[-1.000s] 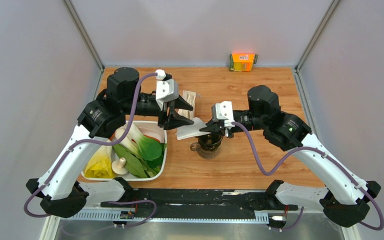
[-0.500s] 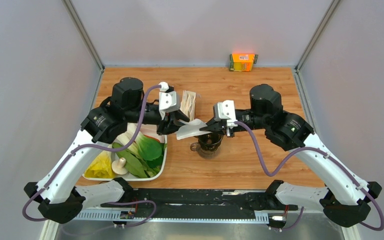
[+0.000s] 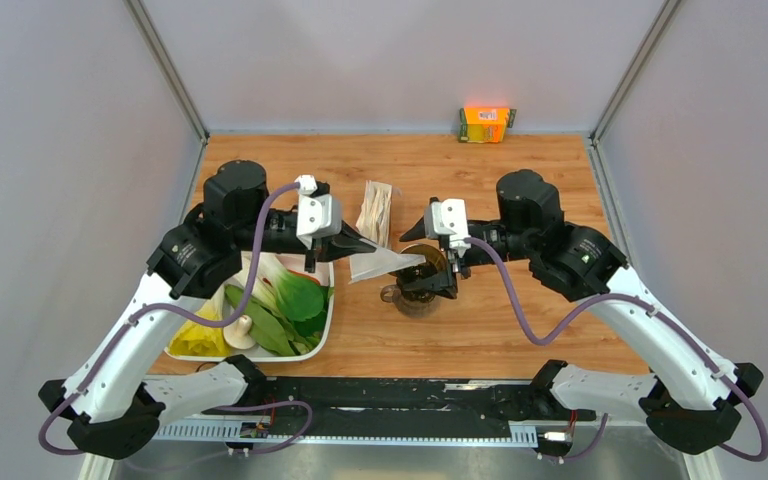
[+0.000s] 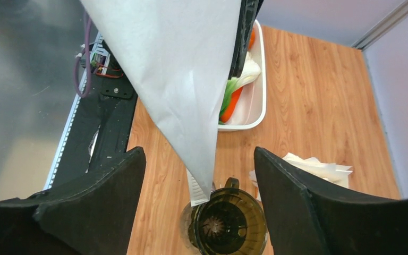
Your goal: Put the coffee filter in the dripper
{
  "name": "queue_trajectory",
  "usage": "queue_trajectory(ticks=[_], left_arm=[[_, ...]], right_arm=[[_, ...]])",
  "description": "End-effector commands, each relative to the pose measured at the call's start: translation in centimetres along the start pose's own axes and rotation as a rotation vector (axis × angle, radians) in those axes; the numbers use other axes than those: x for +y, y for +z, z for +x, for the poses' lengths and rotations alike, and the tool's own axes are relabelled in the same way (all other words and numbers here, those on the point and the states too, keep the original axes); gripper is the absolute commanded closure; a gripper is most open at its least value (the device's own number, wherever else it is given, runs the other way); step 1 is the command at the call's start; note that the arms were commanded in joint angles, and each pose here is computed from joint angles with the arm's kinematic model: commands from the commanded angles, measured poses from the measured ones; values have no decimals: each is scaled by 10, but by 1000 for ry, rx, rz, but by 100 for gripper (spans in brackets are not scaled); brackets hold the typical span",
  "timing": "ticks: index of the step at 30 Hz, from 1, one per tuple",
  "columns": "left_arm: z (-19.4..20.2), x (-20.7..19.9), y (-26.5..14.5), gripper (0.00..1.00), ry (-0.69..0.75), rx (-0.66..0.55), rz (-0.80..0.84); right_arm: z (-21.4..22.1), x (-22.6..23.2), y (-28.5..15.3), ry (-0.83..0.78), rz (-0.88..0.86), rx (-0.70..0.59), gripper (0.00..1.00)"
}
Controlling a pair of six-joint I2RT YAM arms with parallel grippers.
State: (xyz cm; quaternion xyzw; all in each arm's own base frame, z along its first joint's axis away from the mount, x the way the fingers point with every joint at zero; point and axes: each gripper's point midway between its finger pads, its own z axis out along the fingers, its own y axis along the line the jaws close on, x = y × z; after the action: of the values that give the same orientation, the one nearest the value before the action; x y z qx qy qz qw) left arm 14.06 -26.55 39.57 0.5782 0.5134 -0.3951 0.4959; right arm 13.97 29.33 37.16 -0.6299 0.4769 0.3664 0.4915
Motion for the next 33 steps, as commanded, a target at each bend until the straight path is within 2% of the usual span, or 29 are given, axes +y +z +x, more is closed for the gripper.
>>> queue_trajectory(ticks=[1, 10, 12, 17, 21, 23, 25, 26, 33], left_arm=[[-15, -8, -4, 100, 190, -39, 66], [0, -20, 0, 100, 433, 73, 163], [0, -18, 1, 100, 458, 85, 157], [-1, -19, 4, 100, 505, 94, 163], [-4, -12, 9, 100, 491, 105, 143], [-6, -5, 11, 100, 461, 113, 108], [-10, 2, 12, 100, 425, 112, 65], [-10, 2, 11, 100, 417, 114, 60], [4, -14, 4, 100, 519, 104, 116]], right_arm=[[-1, 9, 1, 67, -58, 13, 19], [4, 24, 13, 192, -184, 27, 20], [7, 28, 16, 221, -211, 28, 25], [12, 30, 21, 245, -238, 30, 43], [13, 31, 23, 252, -252, 28, 55], [13, 33, 22, 240, -254, 27, 50], [14, 35, 20, 229, -249, 28, 31], [15, 35, 19, 226, -240, 30, 26], [6, 30, 11, 220, -194, 29, 19]])
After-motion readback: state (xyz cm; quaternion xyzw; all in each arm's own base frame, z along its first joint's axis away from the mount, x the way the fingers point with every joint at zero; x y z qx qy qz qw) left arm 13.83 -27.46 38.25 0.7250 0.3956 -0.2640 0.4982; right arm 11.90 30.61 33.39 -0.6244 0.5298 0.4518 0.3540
